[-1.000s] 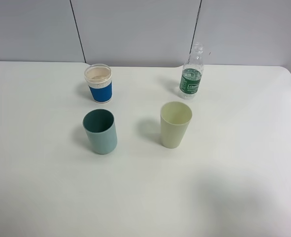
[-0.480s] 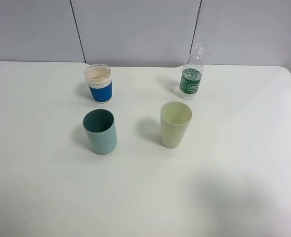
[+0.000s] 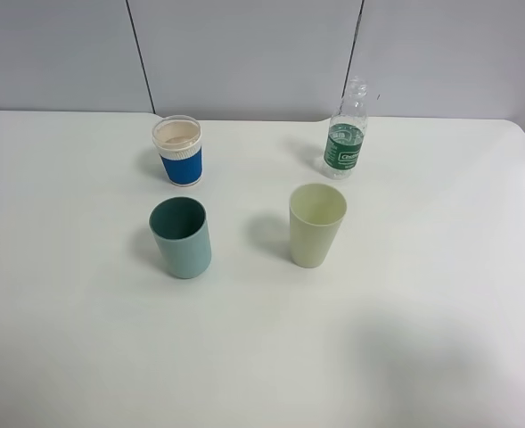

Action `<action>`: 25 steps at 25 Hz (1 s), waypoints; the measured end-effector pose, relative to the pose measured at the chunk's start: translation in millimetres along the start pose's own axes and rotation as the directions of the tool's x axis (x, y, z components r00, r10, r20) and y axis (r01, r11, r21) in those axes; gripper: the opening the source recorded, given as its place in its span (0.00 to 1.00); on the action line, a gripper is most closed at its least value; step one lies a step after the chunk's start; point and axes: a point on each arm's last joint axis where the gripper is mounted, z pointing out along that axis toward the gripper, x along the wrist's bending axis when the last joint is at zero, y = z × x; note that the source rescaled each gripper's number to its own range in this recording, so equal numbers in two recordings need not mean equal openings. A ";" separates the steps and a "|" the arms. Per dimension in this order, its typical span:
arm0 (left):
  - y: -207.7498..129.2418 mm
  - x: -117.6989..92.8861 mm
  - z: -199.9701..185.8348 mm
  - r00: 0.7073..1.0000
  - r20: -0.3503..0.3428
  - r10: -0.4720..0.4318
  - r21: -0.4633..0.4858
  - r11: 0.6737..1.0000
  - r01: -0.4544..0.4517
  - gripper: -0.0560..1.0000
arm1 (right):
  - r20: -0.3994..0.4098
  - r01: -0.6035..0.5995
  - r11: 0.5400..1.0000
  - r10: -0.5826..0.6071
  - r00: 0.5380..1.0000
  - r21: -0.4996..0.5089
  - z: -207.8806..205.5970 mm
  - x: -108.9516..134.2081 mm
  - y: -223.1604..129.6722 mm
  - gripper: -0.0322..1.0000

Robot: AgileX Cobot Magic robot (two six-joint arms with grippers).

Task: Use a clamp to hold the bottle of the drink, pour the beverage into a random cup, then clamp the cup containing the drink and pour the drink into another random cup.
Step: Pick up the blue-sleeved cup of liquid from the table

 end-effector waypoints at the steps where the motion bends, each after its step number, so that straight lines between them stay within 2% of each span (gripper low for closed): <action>1: 0.0 0.0 0.0 1.000 0.000 0.000 0.000 1.000 0.000 1.00 | 0.000 0.000 1.000 0.000 1.000 0.000 0.0 0.0 0.0 0.85; 25: 0.0 0.0 0.0 1.000 0.000 0.000 0.000 1.000 0.000 1.00 | 0.000 0.000 1.000 0.000 1.000 0.000 0.0 0.0 0.0 0.85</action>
